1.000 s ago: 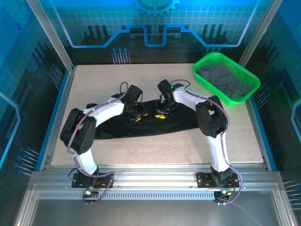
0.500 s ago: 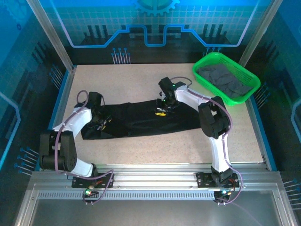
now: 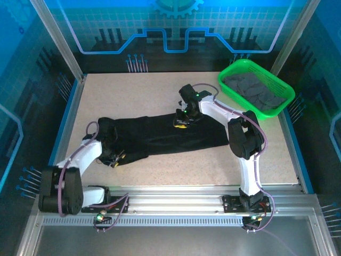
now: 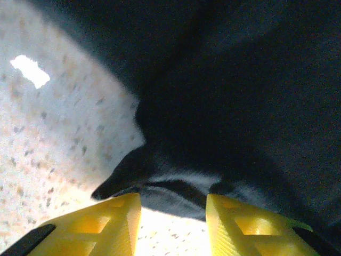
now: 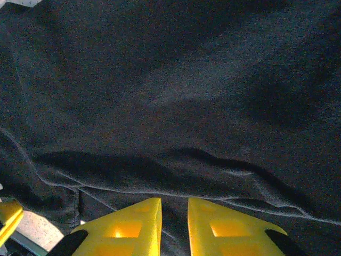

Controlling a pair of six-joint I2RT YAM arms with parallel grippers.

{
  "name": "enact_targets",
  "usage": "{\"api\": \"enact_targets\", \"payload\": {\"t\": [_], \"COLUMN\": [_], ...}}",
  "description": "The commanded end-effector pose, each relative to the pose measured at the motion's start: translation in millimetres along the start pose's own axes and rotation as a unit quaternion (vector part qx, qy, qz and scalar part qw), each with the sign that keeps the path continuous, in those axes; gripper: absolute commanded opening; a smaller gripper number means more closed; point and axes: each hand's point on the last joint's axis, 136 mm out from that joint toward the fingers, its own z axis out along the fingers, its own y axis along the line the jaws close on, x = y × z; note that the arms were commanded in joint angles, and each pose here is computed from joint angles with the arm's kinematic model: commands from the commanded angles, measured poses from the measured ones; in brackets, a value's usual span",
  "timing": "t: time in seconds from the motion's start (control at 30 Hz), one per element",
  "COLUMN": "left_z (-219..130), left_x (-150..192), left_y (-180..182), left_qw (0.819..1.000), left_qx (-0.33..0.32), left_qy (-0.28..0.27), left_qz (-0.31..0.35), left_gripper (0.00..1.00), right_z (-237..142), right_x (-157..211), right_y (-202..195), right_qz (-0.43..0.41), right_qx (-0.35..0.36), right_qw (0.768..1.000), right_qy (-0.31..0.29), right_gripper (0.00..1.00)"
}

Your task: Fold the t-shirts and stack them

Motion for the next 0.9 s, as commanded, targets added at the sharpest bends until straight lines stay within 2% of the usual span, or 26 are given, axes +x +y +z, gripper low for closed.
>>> {"api": "enact_targets", "payload": {"t": [0.0, 0.07, 0.23, 0.3, 0.37, 0.5, 0.67, 0.87], "left_z": [4.4, -3.9, -45.5, -53.9, -58.0, -53.4, -47.7, -21.9], "left_x": [26.5, 27.8, 9.9, 0.6, -9.6, -30.6, -44.3, -27.7], "left_y": [10.3, 6.2, -19.5, -19.6, -14.7, -9.1, 3.6, 19.1], "left_qw": [0.998, 0.998, 0.999, 0.999, 0.998, 0.997, 0.996, 0.997], "left_qx": [0.005, 0.01, 0.039, 0.021, -0.001, -0.01, -0.06, -0.064], "left_qy": [0.051, 0.045, -0.022, -0.043, -0.058, -0.058, -0.063, -0.031], "left_qz": [-0.044, -0.036, -0.007, -0.005, -0.01, -0.04, -0.023, -0.032], "left_gripper": [0.36, 0.34, 0.31, 0.35, 0.44, 0.47, 0.52, 0.5], "right_z": [-14.2, -12.7, -15.6, -16.1, -13.6, -8.9, -14.0, -13.7], "right_x": [5.6, 7.9, 15.7, 18.3, 21.9, 27.1, 26.0, 24.7], "right_y": [21.5, 20.4, 20.3, 22.8, 21.6, 14.8, 15.0, 12.9], "right_qz": [-0.025, -0.026, -0.031, -0.033, -0.031, -0.031, -0.034, -0.029], "right_qx": [-0.023, -0.02, -0.022, -0.036, -0.04, -0.03, -0.032, -0.033], "right_qw": [0.999, 0.999, 0.999, 0.999, 0.999, 0.999, 0.999, 0.999], "right_qy": [-0.003, -0.002, -0.011, -0.017, -0.009, -0.001, -0.004, -0.002], "right_gripper": [0.22, 0.22, 0.22, 0.23, 0.23, 0.23, 0.23, 0.24]}}
